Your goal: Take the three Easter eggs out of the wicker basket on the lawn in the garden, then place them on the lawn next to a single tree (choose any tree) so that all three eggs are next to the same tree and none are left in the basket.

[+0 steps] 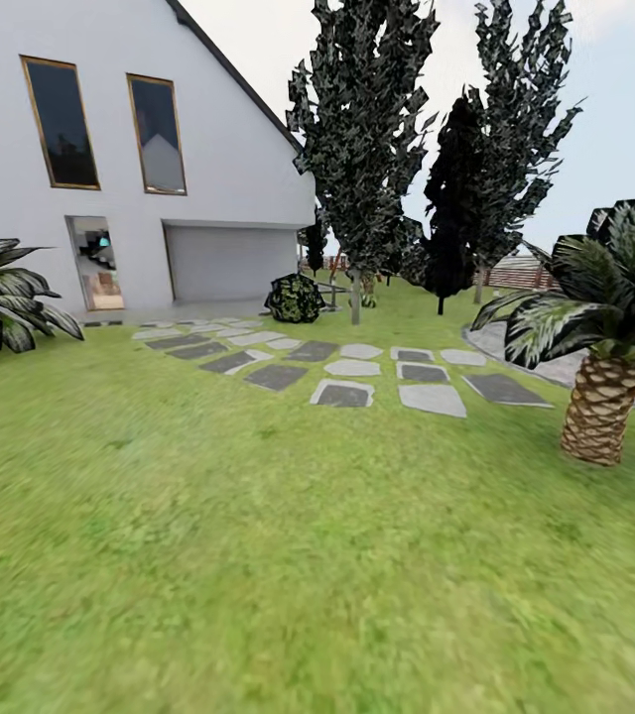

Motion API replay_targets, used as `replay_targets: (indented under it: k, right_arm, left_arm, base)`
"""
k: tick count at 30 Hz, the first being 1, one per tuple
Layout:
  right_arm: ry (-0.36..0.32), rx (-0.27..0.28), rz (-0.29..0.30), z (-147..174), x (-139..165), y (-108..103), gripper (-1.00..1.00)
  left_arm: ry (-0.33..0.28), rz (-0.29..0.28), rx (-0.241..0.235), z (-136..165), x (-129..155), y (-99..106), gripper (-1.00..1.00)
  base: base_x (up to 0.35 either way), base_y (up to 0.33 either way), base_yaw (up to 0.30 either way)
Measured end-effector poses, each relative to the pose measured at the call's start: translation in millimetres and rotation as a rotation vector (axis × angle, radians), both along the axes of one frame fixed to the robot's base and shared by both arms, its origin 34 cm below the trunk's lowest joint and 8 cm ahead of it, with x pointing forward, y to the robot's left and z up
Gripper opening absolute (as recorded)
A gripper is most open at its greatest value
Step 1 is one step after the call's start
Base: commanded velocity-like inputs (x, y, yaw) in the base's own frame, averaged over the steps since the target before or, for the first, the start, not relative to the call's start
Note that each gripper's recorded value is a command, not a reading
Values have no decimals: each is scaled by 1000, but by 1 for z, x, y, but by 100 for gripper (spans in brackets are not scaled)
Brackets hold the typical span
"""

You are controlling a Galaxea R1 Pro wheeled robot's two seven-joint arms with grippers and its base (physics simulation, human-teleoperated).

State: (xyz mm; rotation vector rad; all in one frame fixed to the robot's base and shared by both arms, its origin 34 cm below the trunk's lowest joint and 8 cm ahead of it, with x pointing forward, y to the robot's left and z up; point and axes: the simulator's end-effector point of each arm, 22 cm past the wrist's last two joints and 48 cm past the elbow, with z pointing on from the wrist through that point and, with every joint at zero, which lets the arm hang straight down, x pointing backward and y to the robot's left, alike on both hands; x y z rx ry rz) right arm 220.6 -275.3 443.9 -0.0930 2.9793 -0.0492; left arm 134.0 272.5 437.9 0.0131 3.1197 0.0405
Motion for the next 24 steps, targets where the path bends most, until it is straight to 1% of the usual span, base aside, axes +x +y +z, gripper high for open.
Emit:
replay_targets:
  k: [24]
  right_arm:
    - [-2,3,-2,0,1,1,100]
  left_arm:
    - [0,2,0,0,0,0,100]
  base:
    - [342,0,0]
